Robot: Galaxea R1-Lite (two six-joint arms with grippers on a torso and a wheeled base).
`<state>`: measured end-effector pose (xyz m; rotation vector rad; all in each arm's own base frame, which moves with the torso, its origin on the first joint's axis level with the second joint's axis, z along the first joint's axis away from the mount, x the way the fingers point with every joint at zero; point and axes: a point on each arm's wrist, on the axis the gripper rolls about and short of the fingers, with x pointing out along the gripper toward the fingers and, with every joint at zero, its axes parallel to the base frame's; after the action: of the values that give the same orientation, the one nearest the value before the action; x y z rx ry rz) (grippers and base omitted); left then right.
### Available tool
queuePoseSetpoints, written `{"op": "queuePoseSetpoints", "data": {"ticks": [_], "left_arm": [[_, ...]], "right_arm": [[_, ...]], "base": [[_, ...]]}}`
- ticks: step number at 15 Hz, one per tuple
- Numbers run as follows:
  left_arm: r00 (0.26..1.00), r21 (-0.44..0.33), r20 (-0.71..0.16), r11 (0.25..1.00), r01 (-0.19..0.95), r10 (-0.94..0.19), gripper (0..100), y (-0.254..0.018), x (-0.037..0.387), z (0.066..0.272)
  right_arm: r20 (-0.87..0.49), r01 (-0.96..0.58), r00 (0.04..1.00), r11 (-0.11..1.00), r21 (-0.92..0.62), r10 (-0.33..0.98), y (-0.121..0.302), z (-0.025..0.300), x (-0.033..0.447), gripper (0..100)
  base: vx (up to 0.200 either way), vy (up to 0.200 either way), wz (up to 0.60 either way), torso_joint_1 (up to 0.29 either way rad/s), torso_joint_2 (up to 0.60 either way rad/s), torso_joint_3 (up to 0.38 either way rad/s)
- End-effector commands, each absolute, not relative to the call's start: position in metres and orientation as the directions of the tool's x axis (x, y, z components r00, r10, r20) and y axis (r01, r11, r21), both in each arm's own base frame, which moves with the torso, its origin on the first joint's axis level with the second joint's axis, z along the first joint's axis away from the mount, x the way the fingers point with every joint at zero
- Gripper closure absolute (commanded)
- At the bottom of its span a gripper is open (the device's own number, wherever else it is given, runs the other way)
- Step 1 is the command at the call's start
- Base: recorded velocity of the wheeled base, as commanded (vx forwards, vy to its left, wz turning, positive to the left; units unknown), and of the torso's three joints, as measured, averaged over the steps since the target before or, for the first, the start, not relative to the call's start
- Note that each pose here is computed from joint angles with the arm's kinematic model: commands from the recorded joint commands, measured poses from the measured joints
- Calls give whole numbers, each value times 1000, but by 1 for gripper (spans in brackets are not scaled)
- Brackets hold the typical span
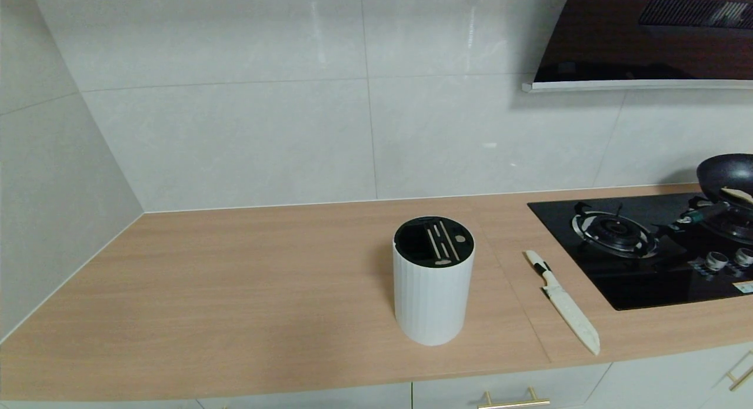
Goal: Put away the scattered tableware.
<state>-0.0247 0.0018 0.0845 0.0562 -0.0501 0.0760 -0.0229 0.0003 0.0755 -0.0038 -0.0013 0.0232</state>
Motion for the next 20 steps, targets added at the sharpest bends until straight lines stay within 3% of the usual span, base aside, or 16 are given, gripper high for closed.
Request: {"op": "queuePoseSetpoints", "data": {"ticks": [1,4,20], "left_arm": [[996,56,52,995,-78,75,0,2,-25,85],[996,53,52,996,-78,75,0,2,-25,85],[996,47,52,996,-78,75,0,2,-25,85]], "right_arm": [[0,-23,1000,1000,-5,23,0,75,-23,0],[0,-25,1000,1000,-5,25,0,75,-23,0],[0,-25,1000,1000,-5,25,0,75,-23,0]], "base": [[0,0,0,0,0,0],[0,-200,0,-2,-2,-1],[13,0,0,0,0,0]]}}
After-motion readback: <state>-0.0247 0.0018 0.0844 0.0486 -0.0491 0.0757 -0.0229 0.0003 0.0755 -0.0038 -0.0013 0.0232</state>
